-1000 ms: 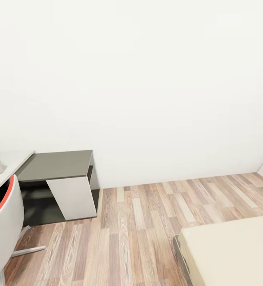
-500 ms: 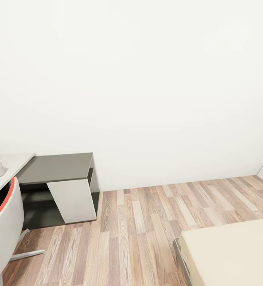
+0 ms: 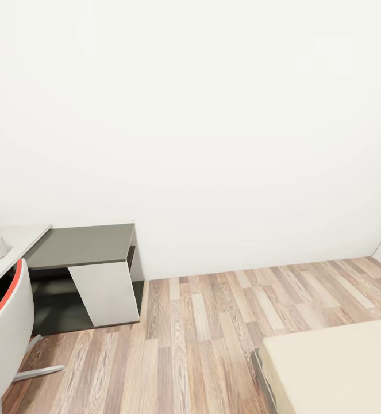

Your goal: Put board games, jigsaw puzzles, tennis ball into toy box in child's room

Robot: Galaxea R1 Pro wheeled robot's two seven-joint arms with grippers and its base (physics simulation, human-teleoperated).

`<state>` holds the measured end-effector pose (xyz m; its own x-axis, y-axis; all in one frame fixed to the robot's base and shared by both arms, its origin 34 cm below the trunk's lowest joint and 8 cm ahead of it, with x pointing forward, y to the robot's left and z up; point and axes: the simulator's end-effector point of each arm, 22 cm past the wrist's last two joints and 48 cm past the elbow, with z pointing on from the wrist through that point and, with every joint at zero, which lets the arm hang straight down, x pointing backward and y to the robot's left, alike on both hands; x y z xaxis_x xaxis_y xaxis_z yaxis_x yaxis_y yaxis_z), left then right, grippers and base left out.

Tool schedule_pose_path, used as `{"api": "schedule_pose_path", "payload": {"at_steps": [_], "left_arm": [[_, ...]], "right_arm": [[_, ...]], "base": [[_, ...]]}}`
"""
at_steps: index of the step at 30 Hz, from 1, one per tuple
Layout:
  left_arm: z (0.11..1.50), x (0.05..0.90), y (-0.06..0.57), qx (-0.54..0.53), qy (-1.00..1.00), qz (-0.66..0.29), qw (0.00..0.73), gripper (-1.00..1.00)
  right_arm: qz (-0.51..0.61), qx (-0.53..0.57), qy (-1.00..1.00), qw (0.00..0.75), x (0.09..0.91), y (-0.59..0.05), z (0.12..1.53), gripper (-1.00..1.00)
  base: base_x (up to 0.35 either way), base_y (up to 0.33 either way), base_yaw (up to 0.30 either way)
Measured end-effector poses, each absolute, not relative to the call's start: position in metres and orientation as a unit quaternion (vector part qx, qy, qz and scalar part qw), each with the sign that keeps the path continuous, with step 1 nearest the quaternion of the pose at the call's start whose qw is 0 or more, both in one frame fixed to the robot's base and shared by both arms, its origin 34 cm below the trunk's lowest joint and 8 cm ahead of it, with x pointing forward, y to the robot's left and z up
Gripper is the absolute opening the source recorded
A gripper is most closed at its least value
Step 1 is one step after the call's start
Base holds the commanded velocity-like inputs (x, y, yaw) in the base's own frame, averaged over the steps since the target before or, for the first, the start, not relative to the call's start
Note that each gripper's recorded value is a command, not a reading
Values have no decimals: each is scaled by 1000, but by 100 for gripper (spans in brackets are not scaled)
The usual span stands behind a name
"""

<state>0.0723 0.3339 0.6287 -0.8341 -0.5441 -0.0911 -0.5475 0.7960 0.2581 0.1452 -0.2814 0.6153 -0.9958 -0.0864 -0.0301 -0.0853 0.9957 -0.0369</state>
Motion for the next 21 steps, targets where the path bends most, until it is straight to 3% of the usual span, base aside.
{"api": "schedule_pose_path", "payload": {"at_steps": [21], "left_arm": [[629,73,334,-288,948,138,7,100]], "right_arm": [[-21,-49,998,24,153,-291,616,100]], "base": [[0,0,0]]}}
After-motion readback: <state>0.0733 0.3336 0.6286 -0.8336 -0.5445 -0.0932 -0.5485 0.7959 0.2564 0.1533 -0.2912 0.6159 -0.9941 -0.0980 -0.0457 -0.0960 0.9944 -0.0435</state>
